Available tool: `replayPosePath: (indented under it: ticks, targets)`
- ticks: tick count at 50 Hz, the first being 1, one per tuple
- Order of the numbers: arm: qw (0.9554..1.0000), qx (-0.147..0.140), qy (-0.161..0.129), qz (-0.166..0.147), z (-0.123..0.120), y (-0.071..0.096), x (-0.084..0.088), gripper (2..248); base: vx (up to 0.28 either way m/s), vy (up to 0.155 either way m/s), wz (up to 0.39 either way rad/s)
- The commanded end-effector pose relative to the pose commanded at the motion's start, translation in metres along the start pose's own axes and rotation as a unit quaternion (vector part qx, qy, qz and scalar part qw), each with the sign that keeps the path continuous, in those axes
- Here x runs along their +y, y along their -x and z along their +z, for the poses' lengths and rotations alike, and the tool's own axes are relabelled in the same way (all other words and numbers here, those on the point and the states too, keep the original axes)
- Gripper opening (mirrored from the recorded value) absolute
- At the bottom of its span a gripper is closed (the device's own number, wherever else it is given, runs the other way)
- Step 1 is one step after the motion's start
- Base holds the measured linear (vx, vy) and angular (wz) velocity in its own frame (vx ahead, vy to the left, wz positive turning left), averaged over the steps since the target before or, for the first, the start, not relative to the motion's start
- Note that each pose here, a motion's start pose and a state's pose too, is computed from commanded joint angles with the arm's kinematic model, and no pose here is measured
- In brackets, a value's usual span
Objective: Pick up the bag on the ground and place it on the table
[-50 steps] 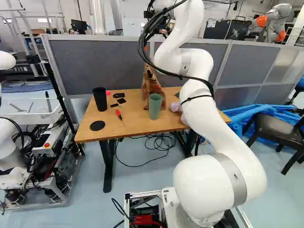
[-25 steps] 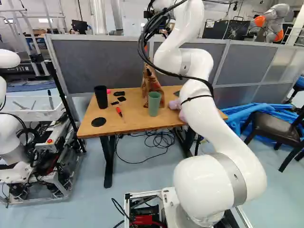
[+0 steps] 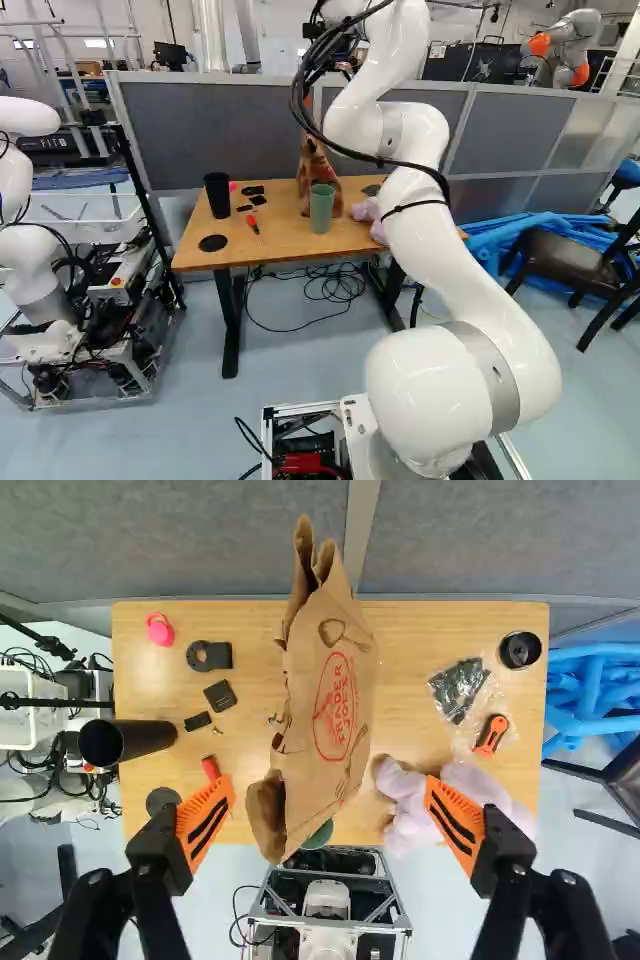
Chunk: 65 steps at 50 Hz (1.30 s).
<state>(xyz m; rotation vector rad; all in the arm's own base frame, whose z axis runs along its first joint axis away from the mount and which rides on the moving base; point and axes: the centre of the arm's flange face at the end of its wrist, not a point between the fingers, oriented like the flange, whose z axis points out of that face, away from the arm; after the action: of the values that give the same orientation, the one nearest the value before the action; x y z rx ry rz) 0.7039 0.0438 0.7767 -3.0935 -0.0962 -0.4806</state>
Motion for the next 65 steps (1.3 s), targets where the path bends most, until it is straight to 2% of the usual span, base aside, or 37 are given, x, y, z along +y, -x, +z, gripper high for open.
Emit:
replayPosePath:
  ticks: [52,65]
  targets:
    - [1.0,0.0,0.0,0.0,0.0,0.0,0.0,247,-0.144,-0.002,0.01]
    - [1.0,0.0,0.0,0.0,0.0,0.0,0.0,247,-0.031,0.0,0.003]
